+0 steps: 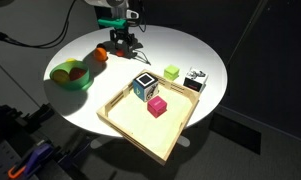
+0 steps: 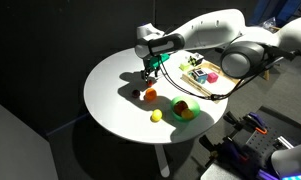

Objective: Put the small red fruit in the green bowl

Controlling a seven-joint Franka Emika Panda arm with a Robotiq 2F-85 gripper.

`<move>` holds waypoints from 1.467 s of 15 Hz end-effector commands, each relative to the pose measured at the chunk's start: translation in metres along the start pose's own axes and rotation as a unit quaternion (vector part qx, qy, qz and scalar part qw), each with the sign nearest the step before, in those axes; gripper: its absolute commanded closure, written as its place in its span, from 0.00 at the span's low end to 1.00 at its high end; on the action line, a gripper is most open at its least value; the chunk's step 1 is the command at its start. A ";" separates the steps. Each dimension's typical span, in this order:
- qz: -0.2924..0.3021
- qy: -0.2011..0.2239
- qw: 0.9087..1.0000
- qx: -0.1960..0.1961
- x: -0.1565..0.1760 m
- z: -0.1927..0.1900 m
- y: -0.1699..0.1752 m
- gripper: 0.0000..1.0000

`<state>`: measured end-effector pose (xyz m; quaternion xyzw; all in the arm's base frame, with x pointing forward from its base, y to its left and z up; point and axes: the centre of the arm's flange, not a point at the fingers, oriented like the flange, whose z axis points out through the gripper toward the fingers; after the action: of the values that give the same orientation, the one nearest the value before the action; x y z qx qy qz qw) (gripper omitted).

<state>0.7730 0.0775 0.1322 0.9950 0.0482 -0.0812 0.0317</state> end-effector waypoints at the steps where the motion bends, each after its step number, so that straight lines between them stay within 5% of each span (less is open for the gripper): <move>1: 0.005 -0.003 1.000 -0.018 0.025 -0.004 -0.001 0.40; 6: 0.010 -0.003 1.000 -0.025 0.022 -0.011 -0.001 0.80; 22: 0.034 -0.029 0.998 -0.039 -0.021 -0.073 0.001 0.81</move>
<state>0.7740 0.0796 0.1872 0.9925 0.0220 -0.1015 0.0642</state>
